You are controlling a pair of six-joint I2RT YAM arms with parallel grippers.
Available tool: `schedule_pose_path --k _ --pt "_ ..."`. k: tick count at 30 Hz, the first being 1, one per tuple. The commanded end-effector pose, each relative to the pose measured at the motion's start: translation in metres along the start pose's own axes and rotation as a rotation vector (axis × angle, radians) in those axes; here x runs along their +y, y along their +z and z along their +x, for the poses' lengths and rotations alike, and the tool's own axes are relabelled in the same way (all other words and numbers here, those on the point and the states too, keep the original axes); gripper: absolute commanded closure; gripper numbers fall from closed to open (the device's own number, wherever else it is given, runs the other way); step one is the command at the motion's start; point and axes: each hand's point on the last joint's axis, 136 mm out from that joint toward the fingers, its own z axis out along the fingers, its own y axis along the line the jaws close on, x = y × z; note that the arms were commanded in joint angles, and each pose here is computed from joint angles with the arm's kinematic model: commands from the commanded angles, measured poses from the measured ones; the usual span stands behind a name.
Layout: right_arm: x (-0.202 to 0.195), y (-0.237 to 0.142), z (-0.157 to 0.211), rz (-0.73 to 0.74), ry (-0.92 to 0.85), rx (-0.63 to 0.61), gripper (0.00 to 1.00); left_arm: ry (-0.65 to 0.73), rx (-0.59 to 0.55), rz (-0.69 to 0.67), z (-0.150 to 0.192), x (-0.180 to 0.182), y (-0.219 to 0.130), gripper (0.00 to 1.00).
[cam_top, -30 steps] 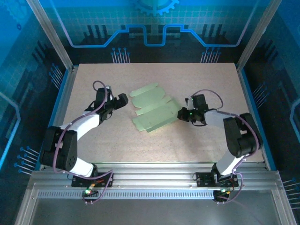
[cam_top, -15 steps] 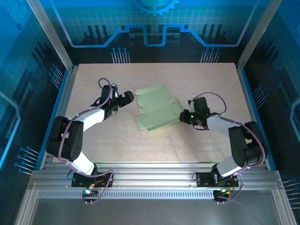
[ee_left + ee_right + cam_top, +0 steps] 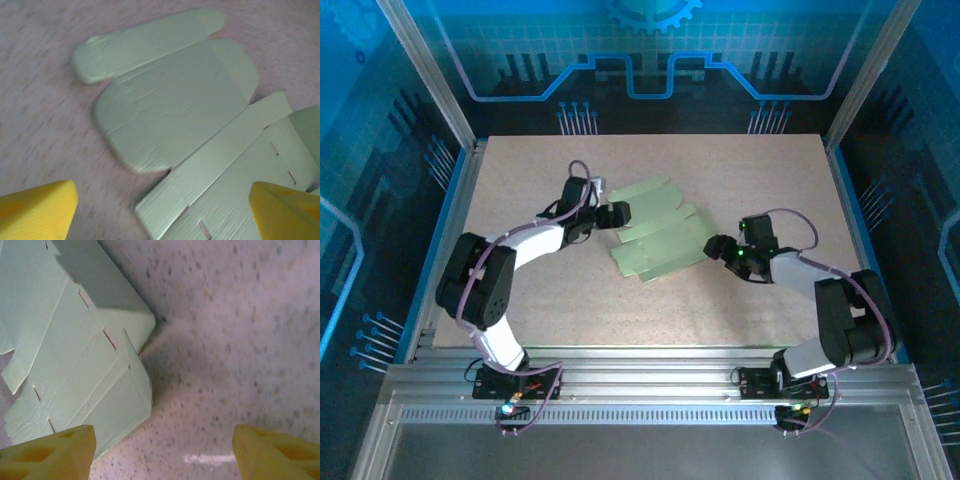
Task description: Fold the paper box
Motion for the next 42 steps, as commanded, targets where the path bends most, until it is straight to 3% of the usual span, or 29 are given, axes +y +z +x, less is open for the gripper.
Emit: schedule_pose_path --k 1,6,14,18,24,31,34,36,42 --pt "0.018 -0.001 0.004 -0.073 0.092 -0.046 0.29 0.2 0.066 0.129 -0.006 -0.032 0.015 0.17" --pt "0.044 0.017 0.024 -0.166 0.122 0.034 0.29 0.198 0.173 0.098 -0.008 -0.03 0.052 0.19" --pt "0.073 0.046 0.031 -0.299 0.191 0.101 0.34 0.054 0.228 0.096 0.003 -0.025 0.071 0.2" --pt "0.083 0.05 0.026 -0.334 0.184 0.126 0.36 -0.008 0.273 0.09 0.017 -0.02 0.079 0.29" --pt "0.096 0.041 0.013 -0.338 0.132 0.088 0.48 -0.082 0.312 0.091 0.037 -0.015 0.087 0.42" --pt "0.092 0.049 0.007 -0.283 0.129 0.119 0.61 -0.133 0.326 0.111 0.049 -0.015 0.086 0.47" --pt "0.082 0.051 0.004 -0.188 0.11 0.144 0.77 -0.15 0.325 0.123 0.053 -0.018 0.081 0.46" --pt "0.071 0.051 0.003 -0.113 0.079 0.167 0.85 -0.152 0.3 0.147 0.046 -0.027 0.067 0.38" --pt "0.057 0.042 -0.008 0.002 -0.051 0.216 0.92 -0.039 0.122 0.148 -0.003 -0.068 0.012 0.26"
